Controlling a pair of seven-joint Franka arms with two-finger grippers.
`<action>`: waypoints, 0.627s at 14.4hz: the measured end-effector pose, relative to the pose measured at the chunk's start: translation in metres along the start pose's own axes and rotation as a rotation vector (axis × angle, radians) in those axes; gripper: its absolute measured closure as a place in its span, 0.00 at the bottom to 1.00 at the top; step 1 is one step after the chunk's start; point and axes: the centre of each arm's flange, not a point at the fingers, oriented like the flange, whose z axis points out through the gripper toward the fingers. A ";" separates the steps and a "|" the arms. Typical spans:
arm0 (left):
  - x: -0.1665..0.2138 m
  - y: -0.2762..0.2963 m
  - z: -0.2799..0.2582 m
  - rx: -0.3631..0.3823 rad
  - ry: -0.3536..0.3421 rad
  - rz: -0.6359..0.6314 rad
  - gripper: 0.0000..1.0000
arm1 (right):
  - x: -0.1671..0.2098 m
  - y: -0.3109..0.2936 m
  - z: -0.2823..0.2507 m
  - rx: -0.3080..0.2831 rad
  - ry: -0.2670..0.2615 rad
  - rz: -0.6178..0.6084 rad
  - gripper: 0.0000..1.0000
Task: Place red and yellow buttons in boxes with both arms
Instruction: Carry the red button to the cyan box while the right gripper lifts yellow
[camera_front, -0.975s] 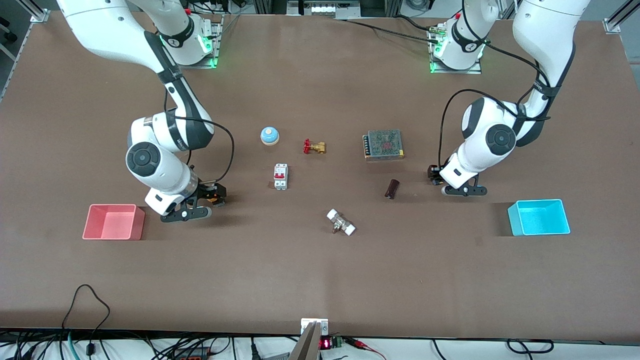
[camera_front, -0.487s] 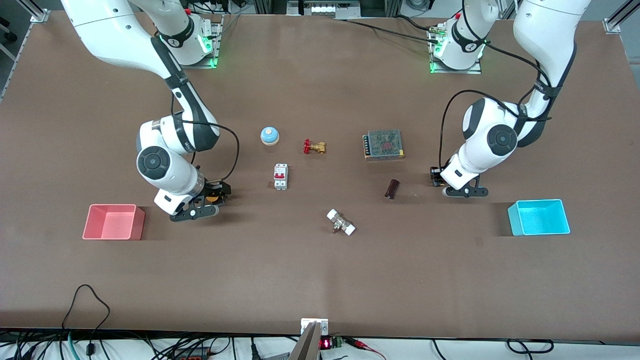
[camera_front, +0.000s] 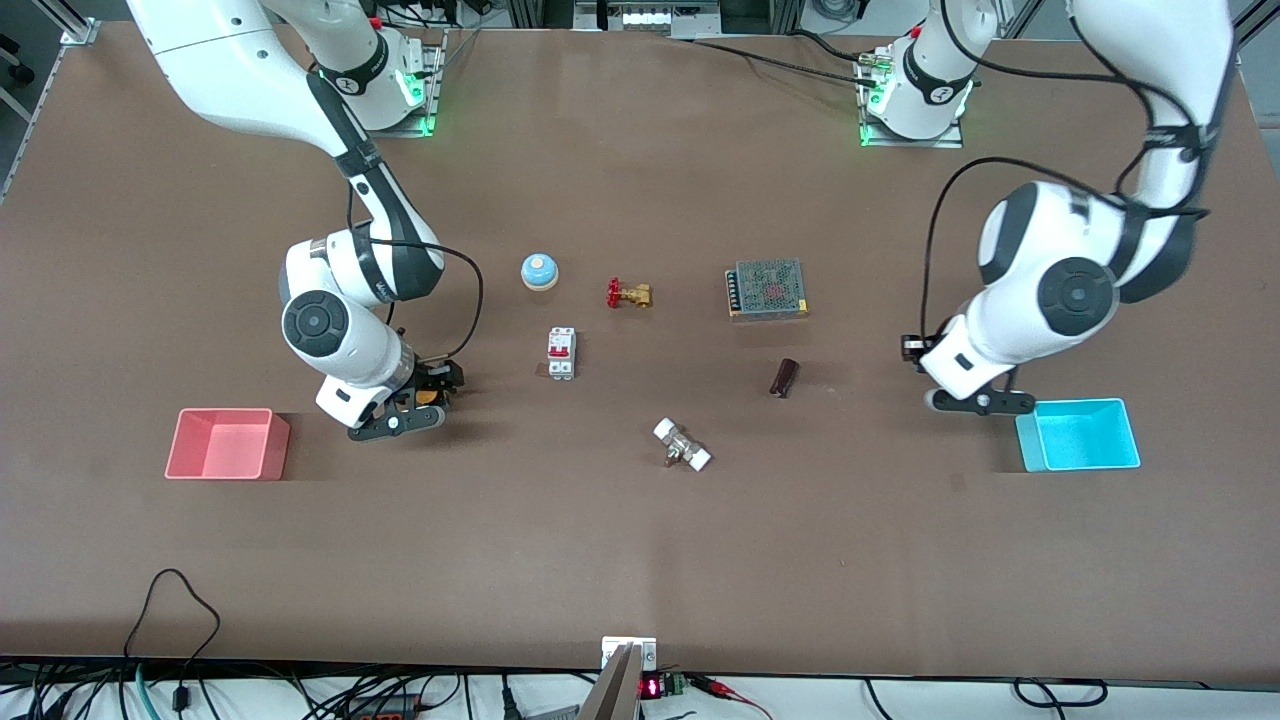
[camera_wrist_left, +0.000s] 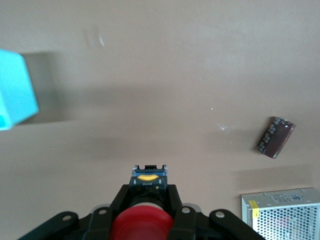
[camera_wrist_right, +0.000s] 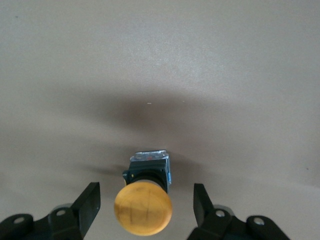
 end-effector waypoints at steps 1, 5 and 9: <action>0.004 -0.012 -0.012 -0.002 0.009 0.000 0.66 | 0.000 0.000 0.000 0.000 0.000 -0.006 0.21; 0.017 -0.119 -0.018 0.026 0.022 0.029 0.66 | 0.000 0.001 0.001 -0.001 -0.001 -0.010 0.63; 0.037 -0.238 0.016 0.056 0.040 0.008 0.66 | 0.001 0.001 -0.001 0.000 0.005 -0.010 0.63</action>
